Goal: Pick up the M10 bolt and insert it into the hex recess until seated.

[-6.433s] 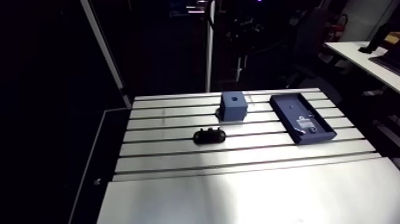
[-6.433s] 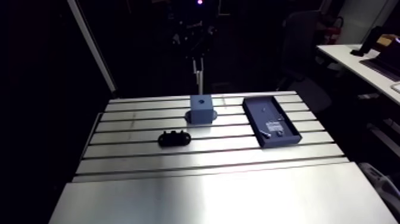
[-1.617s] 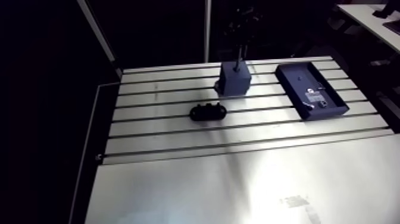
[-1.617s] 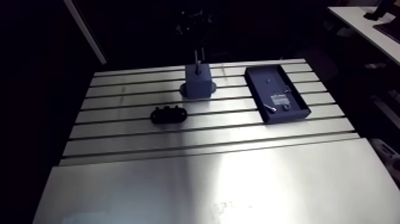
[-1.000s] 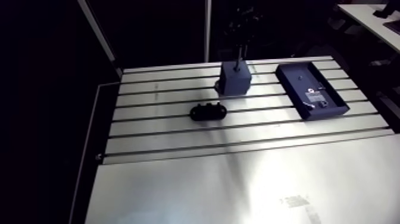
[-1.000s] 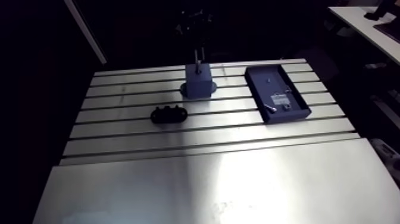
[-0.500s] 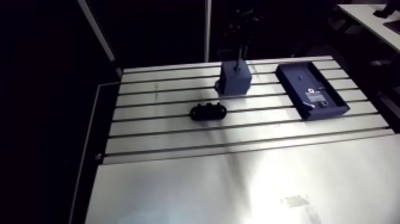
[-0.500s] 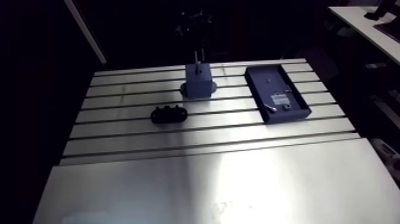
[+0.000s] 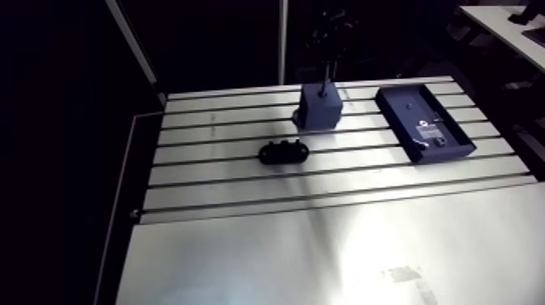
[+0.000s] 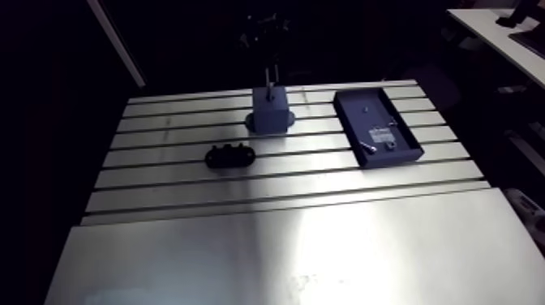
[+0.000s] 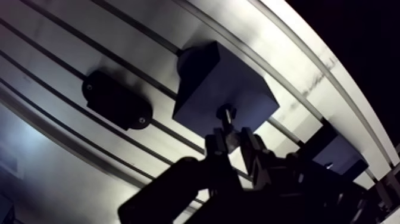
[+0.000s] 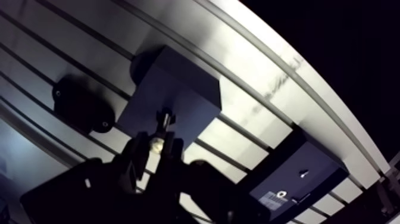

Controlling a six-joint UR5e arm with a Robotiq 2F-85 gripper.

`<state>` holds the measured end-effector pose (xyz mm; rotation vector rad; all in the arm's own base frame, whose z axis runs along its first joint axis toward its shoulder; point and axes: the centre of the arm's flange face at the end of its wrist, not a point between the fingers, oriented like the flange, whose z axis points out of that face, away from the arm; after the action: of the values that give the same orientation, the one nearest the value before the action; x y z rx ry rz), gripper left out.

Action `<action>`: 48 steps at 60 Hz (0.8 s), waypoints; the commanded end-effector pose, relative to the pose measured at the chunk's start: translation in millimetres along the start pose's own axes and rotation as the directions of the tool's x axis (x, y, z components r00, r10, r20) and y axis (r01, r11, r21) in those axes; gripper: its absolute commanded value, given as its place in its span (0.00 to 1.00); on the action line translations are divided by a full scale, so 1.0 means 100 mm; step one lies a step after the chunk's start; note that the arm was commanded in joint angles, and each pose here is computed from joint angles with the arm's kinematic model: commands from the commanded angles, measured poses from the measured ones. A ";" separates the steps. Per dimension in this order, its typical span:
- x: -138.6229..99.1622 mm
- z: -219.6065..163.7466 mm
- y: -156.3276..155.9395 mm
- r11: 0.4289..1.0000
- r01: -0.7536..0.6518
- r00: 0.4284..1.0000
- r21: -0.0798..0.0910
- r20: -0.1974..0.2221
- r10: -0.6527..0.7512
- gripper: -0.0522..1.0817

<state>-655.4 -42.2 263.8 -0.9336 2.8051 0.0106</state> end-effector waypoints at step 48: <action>0.00 0.02 -0.01 1.000 -0.001 1.000 0.002 0.003 0.001 0.79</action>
<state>-654.5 -42.9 261.3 -0.9311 2.8013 0.0084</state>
